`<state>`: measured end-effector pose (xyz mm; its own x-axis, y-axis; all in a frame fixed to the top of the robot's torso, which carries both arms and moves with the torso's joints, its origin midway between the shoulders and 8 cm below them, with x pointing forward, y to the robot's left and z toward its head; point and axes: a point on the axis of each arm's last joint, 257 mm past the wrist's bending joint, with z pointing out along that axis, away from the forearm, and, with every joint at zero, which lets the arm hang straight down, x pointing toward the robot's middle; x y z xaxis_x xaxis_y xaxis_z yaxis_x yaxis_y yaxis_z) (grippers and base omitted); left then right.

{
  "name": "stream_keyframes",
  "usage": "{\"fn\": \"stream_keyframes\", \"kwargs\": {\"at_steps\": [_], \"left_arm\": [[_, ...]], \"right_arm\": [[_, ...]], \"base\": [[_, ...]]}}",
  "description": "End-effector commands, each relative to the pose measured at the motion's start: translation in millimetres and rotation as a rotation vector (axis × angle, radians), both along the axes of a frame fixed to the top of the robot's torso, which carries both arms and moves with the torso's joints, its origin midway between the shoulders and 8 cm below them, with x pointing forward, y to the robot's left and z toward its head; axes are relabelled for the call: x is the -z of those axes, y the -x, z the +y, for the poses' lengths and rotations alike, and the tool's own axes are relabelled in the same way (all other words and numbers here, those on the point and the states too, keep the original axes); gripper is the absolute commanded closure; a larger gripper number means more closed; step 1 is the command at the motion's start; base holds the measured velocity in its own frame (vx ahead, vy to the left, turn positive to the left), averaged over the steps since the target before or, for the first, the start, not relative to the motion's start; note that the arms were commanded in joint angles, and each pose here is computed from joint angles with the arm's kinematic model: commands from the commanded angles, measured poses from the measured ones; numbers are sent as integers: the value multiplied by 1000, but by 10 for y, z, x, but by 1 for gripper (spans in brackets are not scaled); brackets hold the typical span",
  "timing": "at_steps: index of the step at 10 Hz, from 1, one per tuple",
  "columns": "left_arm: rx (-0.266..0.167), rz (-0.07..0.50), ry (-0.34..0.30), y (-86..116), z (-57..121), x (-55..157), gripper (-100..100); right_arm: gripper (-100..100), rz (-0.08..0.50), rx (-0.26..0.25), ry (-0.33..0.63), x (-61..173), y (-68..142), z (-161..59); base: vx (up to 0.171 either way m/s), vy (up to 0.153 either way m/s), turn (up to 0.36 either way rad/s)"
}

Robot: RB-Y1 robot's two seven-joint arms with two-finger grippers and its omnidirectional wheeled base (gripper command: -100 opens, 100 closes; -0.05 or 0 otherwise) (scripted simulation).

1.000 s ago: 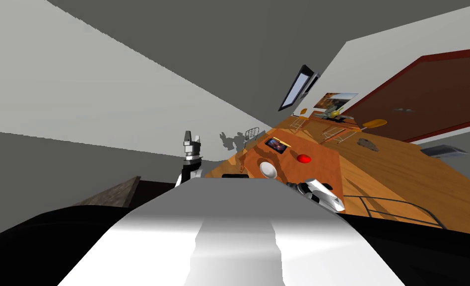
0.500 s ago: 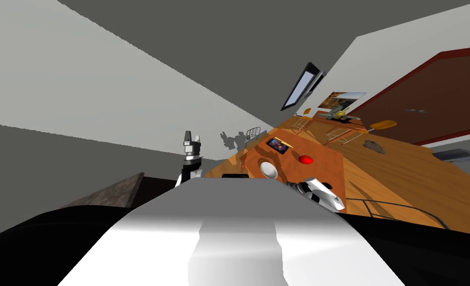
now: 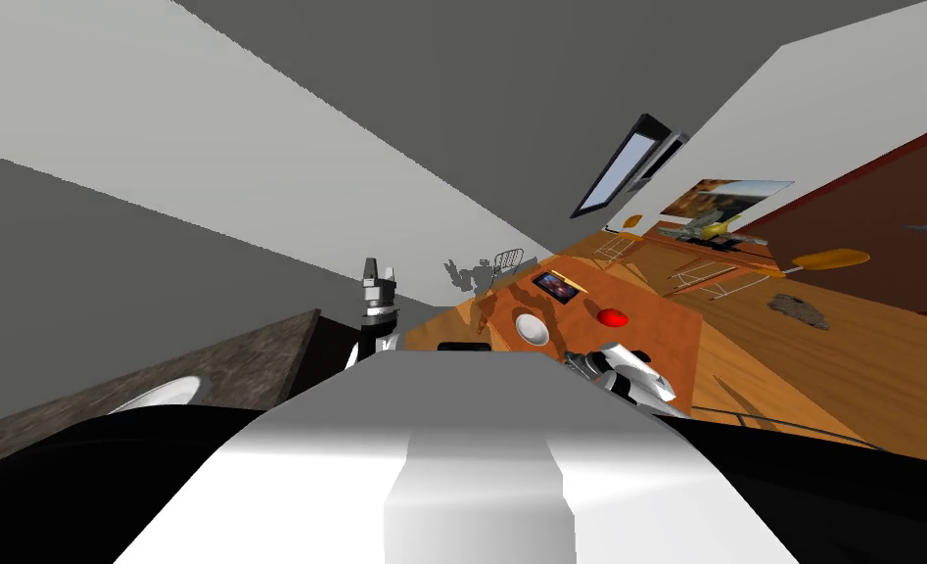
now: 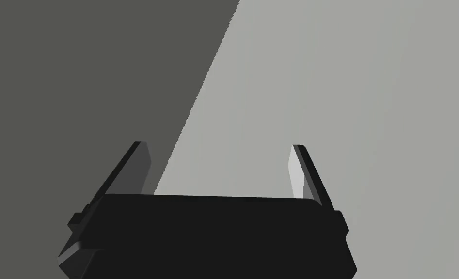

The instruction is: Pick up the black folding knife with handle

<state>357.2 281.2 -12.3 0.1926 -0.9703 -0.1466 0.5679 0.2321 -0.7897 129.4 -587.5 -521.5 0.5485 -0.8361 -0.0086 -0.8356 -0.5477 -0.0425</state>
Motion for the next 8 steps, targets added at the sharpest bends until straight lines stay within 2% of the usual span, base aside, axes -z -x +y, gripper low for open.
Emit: {"fn": "stream_keyframes", "kwargs": {"at_steps": [1,6,7,8], "left_arm": [[0,0,0,0,0,0,0],[0,0,0,0,1,1,0],[0,0,0,0,0,0,0],[0,0,0,1,1,2,0]], "right_arm": [[100,1,25,-1,-17,-18,-14],[100,4,116,2,-126,-213,-98],[100,4,98,1,-106,-187,-87],[0,2,104,1,-110,-204,-87]], "base": [[-131,6,74],[-121,-2,161],[-66,-4,55],[-10,0,-10]]}}
